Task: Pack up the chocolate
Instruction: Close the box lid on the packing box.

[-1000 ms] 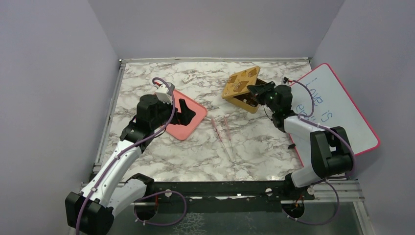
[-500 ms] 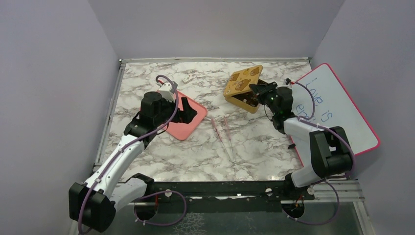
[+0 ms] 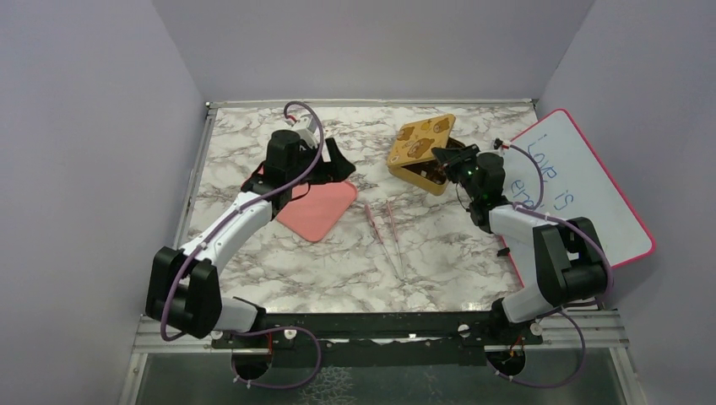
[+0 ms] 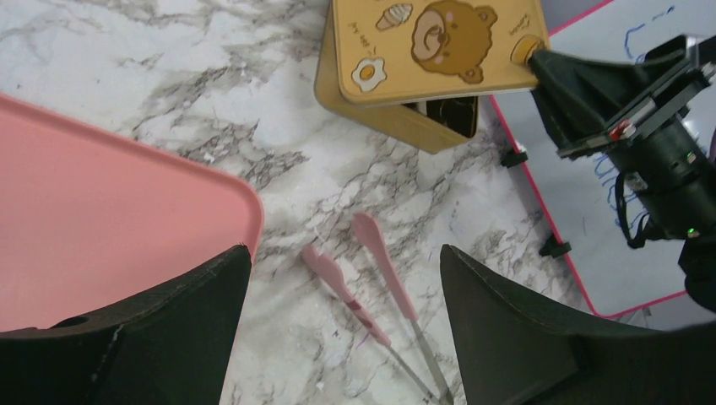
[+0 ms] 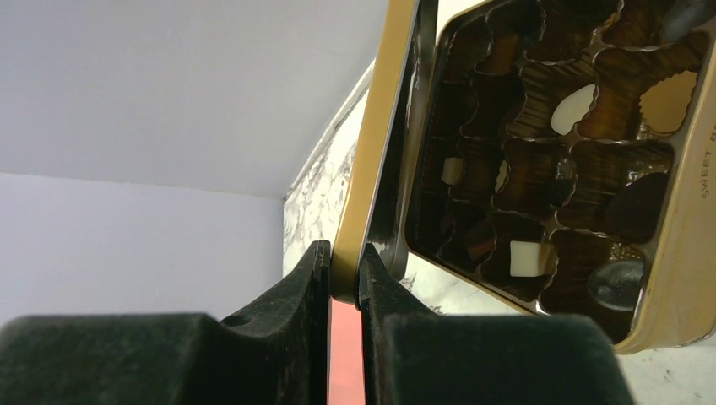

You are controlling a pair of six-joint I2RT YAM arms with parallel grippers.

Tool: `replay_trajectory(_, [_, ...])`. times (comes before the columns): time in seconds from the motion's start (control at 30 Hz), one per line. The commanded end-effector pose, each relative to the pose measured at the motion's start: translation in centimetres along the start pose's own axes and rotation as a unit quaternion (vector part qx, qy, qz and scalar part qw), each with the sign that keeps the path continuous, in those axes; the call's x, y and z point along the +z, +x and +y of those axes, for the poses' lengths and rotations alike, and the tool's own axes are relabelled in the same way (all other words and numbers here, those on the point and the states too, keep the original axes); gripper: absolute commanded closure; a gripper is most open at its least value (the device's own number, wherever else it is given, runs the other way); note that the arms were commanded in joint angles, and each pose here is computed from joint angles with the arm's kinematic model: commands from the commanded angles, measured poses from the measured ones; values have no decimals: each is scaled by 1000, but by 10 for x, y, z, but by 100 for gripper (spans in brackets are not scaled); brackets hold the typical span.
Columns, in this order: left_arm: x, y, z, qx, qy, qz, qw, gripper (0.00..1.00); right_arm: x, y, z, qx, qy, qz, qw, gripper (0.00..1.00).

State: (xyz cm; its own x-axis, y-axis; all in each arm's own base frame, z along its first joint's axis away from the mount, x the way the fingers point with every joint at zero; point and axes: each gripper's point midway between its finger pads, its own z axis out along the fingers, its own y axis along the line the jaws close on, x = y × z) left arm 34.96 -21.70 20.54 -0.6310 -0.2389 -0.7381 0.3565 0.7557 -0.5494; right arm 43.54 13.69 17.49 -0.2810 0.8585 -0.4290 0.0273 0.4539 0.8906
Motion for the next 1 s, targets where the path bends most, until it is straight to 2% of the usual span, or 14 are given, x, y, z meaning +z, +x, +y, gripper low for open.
replay_trajectory(0.0, [21,-53,-18,-20,27,-72,997,18,-2,-23,4,-9,-4,-47,999,99])
replay_trajectory(0.3, [90,-63,-4,-33,37,-61,997,28,0,-31,-2,26,9,-67,997,99])
replay_trajectory(0.43, [118,-64,-1,-36,48,-56,997,28,-1,-31,-5,35,14,-72,997,98])
replay_trajectory(0.57, [152,-47,-6,-25,86,-24,996,29,-6,-30,-15,27,29,-76,996,96])
replay_trajectory(0.67, [176,-36,-5,-16,110,-1,994,35,-7,-28,-21,19,35,-74,996,95])
replay_trajectory(0.97, [211,-10,8,-25,126,29,991,43,-13,-19,-32,-4,45,-58,997,90])
